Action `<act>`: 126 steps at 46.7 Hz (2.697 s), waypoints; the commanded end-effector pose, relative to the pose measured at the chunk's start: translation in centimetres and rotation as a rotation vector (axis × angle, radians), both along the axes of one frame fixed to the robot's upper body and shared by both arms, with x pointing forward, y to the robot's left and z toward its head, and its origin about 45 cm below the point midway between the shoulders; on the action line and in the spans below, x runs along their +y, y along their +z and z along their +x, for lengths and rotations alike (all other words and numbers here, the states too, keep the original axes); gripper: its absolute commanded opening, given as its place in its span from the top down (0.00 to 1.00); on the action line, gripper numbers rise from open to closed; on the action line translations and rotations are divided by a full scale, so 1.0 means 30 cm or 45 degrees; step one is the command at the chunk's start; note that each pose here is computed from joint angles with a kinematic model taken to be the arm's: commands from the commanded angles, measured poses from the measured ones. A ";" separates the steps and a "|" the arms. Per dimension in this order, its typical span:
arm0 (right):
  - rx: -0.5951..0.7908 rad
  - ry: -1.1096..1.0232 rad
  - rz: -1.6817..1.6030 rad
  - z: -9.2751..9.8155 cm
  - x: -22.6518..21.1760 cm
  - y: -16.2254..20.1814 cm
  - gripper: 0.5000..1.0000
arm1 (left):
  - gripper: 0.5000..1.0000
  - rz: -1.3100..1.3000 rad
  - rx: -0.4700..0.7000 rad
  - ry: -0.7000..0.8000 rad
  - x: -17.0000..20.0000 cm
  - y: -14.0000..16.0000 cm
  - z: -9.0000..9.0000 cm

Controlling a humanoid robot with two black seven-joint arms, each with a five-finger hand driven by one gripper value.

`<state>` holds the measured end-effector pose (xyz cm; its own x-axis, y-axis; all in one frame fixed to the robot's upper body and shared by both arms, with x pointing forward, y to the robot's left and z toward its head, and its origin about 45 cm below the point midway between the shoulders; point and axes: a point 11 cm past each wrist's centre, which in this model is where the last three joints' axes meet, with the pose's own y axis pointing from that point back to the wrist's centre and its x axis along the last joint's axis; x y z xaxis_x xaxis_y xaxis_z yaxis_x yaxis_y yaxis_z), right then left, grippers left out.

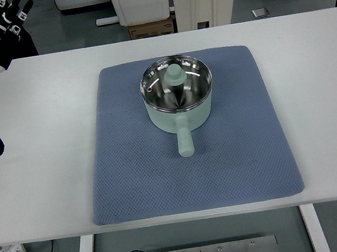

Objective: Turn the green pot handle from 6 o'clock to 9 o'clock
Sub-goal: 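Raise the left hand up and away from the table, then swing the left hand over the pot toward its green handle, then lower the left hand onto the green handle nearest the robot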

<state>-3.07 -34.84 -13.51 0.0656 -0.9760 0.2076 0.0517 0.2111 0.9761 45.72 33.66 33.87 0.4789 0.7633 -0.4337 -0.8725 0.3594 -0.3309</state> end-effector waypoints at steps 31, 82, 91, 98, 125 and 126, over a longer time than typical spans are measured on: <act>0.000 0.000 0.000 -0.001 0.000 0.000 0.00 | 0.00 0.576 -0.444 -0.353 -0.249 0.161 -0.075; 0.000 0.000 0.000 -0.001 0.000 0.000 0.00 | 0.00 1.570 -0.764 -1.018 -0.588 0.006 -0.305; 0.000 0.000 0.000 -0.001 0.000 0.000 0.00 | 0.00 1.660 -0.831 -1.036 -0.618 0.004 -0.304; 0.000 0.000 0.000 -0.001 0.000 0.000 0.00 | 0.00 1.741 -0.908 -1.069 -0.669 -0.011 -0.309; 0.000 0.000 0.000 -0.001 0.000 0.000 0.00 | 0.00 1.958 -1.083 -1.265 -0.849 -0.044 -0.333; 0.000 0.000 0.000 -0.001 0.000 0.000 0.00 | 0.00 1.968 -1.084 -1.273 -0.853 -0.047 -0.332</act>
<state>-3.09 -34.83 -13.51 0.0656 -0.9760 0.2075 0.0523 0.2110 0.9761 35.72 8.49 32.56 0.5819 -0.3878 0.7148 -0.0549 0.8582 0.5103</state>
